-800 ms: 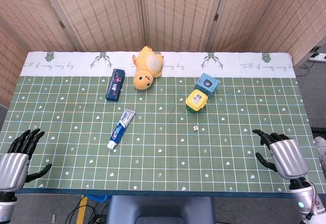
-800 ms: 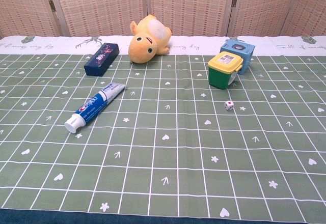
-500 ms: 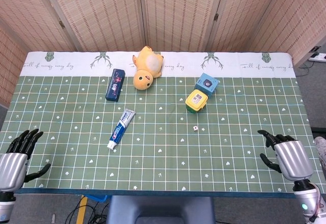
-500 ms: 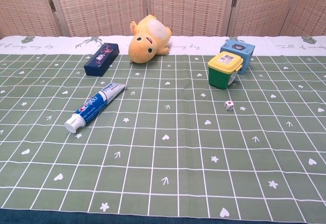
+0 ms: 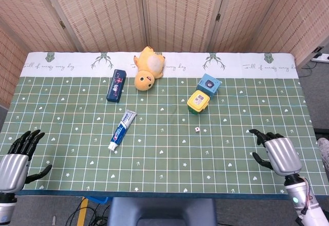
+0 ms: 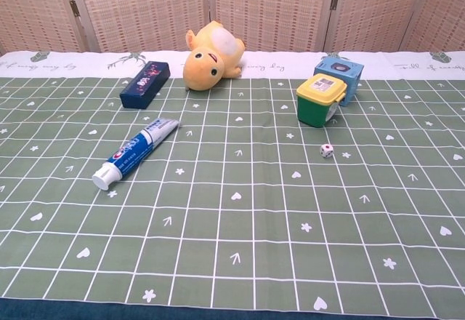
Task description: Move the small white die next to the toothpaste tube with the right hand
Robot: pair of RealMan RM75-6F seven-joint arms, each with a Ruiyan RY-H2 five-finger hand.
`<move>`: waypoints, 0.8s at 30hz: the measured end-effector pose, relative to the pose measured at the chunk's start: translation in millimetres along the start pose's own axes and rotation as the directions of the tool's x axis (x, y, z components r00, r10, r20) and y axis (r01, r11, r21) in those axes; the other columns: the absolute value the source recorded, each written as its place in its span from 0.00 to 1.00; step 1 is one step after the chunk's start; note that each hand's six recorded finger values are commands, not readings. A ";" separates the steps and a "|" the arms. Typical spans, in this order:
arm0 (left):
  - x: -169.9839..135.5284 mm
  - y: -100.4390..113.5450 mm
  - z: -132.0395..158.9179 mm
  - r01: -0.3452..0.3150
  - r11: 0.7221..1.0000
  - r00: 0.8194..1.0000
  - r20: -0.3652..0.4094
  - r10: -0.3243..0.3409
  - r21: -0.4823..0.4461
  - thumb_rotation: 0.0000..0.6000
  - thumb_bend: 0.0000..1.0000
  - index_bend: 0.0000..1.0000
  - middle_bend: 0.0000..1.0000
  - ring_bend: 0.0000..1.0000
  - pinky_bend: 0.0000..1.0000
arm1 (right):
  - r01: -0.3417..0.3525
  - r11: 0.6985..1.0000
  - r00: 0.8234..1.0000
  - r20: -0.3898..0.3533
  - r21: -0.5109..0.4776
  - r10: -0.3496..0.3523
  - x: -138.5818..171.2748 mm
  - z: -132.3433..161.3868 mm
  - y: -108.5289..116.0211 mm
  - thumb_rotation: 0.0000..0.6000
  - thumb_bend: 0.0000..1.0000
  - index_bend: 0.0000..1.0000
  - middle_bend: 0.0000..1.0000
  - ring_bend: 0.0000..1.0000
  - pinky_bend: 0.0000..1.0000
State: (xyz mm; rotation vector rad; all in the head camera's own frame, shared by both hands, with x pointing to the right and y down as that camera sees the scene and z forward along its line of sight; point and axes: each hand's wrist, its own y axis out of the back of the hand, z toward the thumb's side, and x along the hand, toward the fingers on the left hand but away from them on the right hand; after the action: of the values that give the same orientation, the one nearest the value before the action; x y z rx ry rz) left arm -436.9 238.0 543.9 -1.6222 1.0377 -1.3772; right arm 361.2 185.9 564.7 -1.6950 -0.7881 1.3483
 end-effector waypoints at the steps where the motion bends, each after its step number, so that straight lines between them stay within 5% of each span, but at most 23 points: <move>1: -0.4 0.1 -0.7 0.000 1.000 1.000 -0.002 0.000 -0.001 1.00 0.20 0.13 0.11 0.09 0.18 | -0.010 1.000 1.000 -0.010 0.001 0.010 -8.3 4.4 -3.6 1.00 0.22 0.27 0.71 0.65 0.61; 6: -3.6 -0.7 -5.2 0.002 1.000 1.000 -0.013 -0.002 -0.006 1.00 0.20 0.13 0.11 0.09 0.18 | -0.055 0.998 0.997 -0.050 0.002 0.055 -46.2 25.7 -19.8 1.00 0.24 0.28 0.89 0.86 0.89; 10: -6.7 -1.9 -10.5 0.007 1.000 1.000 -0.027 -0.007 -0.012 1.00 0.20 0.13 0.11 0.09 0.18 | -0.110 0.994 0.989 -0.094 0.026 0.112 -80.3 51.1 -42.0 1.00 0.25 0.30 0.97 0.95 0.98; 24: -12.9 -3.9 -29.5 0.021 1.000 0.997 -0.075 -0.021 -0.008 1.00 0.20 0.13 0.11 0.09 0.18 | -0.200 0.977 0.970 -0.128 0.076 0.208 -158.2 108.5 -95.6 1.00 0.25 0.39 1.00 1.00 1.00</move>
State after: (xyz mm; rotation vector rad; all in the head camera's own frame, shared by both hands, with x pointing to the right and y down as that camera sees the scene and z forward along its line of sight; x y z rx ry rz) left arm -466.9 250.2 546.6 -1.6008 1.0729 -1.4603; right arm 220.1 119.2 711.6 -1.8350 -0.4995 1.3627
